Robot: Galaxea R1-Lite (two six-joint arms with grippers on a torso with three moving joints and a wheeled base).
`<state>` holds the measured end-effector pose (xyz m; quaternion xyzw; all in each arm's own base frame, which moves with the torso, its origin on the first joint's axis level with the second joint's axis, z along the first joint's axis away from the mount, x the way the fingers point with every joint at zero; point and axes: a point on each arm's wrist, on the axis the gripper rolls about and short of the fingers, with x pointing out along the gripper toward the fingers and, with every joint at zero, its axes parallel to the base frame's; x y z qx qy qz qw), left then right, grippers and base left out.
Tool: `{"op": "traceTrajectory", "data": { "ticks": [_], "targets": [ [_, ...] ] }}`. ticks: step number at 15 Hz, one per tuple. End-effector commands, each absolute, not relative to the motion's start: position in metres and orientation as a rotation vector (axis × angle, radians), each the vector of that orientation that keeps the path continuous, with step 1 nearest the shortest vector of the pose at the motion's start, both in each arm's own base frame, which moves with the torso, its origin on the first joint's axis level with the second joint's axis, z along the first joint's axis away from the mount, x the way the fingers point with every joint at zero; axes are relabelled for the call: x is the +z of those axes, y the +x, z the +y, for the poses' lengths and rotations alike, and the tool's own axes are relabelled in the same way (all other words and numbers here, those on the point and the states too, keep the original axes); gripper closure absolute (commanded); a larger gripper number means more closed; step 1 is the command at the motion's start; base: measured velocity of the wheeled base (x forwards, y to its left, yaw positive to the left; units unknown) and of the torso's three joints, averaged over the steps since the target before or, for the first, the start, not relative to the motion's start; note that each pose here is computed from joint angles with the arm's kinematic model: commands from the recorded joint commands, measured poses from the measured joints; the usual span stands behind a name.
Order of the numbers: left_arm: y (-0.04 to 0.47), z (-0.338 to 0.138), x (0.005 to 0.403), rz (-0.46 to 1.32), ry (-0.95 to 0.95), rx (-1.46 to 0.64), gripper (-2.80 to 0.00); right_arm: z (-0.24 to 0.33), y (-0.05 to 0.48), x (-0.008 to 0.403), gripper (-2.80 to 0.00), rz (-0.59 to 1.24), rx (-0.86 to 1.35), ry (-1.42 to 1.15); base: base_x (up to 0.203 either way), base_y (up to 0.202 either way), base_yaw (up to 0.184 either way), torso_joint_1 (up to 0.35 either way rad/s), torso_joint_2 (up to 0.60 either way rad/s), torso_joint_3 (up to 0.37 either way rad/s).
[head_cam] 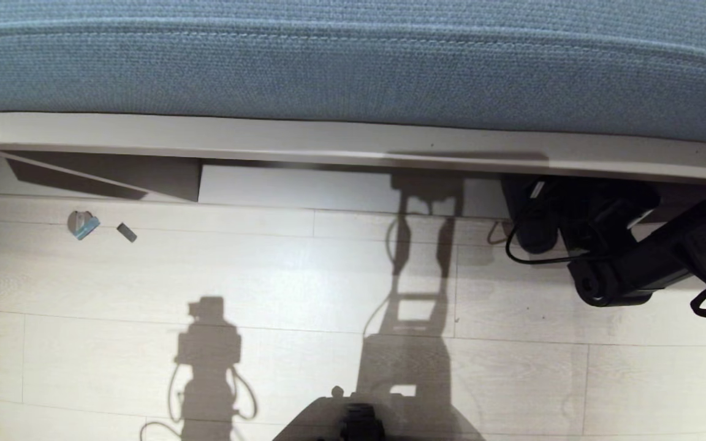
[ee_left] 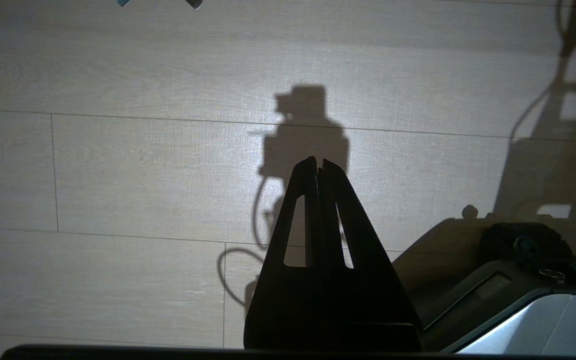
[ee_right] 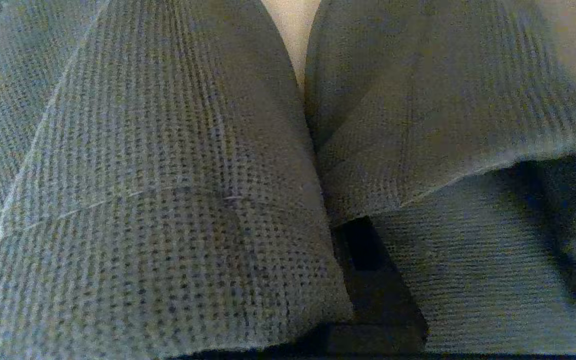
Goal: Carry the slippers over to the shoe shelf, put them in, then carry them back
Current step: Pick up the slippers in the shoe cabinet, then place the slippers on the floor
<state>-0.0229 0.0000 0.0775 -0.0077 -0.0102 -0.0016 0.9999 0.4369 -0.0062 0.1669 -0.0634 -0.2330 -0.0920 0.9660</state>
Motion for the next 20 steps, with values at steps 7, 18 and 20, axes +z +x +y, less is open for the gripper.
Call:
{"op": "traceTrajectory", "data": {
  "ticks": [7,18,20],
  "targets": [
    [-0.022,0.0,0.075,-0.014,-0.015,-0.003,0.0,0.011,0.386,0.169,0.0,-0.374,-0.095,-0.137,0.0,0.0,0.0,0.0,0.0,0.0],
    [-0.022,0.0,0.075,-0.014,-0.015,-0.003,0.0,0.034,0.304,0.141,0.0,-0.152,0.074,-0.151,0.0,0.0,0.0,0.0,0.0,0.0],
    [-0.022,0.0,0.075,-0.014,-0.015,-0.003,0.0,0.033,0.284,0.135,0.0,-0.105,0.11,-0.157,0.0,0.0,0.0,0.0,0.0,0.0]
  ]
}}
